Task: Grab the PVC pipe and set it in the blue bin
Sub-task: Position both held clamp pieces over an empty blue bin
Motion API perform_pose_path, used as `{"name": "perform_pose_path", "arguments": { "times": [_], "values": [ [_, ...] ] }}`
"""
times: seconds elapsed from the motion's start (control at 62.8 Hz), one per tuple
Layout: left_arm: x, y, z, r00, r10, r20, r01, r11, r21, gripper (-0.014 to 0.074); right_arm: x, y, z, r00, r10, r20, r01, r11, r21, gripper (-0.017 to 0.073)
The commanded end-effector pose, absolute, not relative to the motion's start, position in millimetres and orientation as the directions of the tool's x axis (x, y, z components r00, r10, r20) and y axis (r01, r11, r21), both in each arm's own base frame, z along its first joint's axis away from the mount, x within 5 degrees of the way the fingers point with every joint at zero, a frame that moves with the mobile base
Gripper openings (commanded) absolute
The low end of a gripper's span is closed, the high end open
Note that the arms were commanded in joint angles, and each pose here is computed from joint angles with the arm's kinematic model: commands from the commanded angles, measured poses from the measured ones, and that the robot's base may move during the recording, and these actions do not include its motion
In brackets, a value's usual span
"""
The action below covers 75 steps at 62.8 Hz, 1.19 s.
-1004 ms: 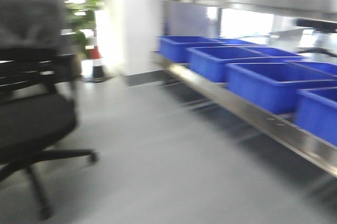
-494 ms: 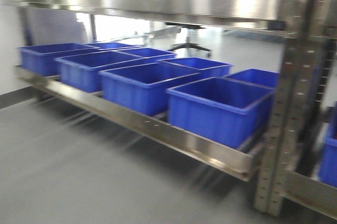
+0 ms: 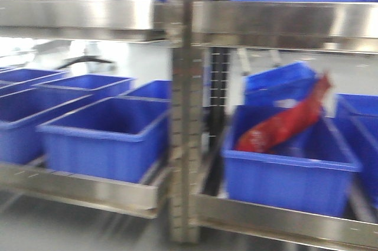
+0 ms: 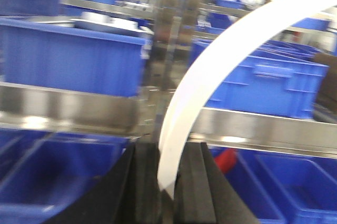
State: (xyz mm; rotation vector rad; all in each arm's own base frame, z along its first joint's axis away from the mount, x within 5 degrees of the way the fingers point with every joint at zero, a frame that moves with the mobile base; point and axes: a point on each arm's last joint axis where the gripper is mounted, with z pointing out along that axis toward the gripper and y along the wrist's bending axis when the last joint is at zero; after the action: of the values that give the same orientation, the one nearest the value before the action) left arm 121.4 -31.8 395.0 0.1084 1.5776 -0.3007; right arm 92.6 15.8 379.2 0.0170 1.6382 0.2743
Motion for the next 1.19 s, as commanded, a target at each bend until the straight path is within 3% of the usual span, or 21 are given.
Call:
{"name": "perform_pose_path", "arguments": {
  "times": [0.0,1.179],
  "values": [
    [120.6,-31.2,398.7,-0.005,-0.134,-0.991,0.255,0.958,-0.131,-0.0111,91.4,15.4,382.0,-0.056,0.161,-0.985,-0.159,0.973,0.168,-0.0169],
    [120.6,-31.2,398.7,-0.005,-0.134,-0.991,0.255,0.958,-0.131,-0.0111,91.4,15.4,382.0,-0.056,0.161,-0.985,-0.159,0.973,0.168,-0.0169]
  ]
}}
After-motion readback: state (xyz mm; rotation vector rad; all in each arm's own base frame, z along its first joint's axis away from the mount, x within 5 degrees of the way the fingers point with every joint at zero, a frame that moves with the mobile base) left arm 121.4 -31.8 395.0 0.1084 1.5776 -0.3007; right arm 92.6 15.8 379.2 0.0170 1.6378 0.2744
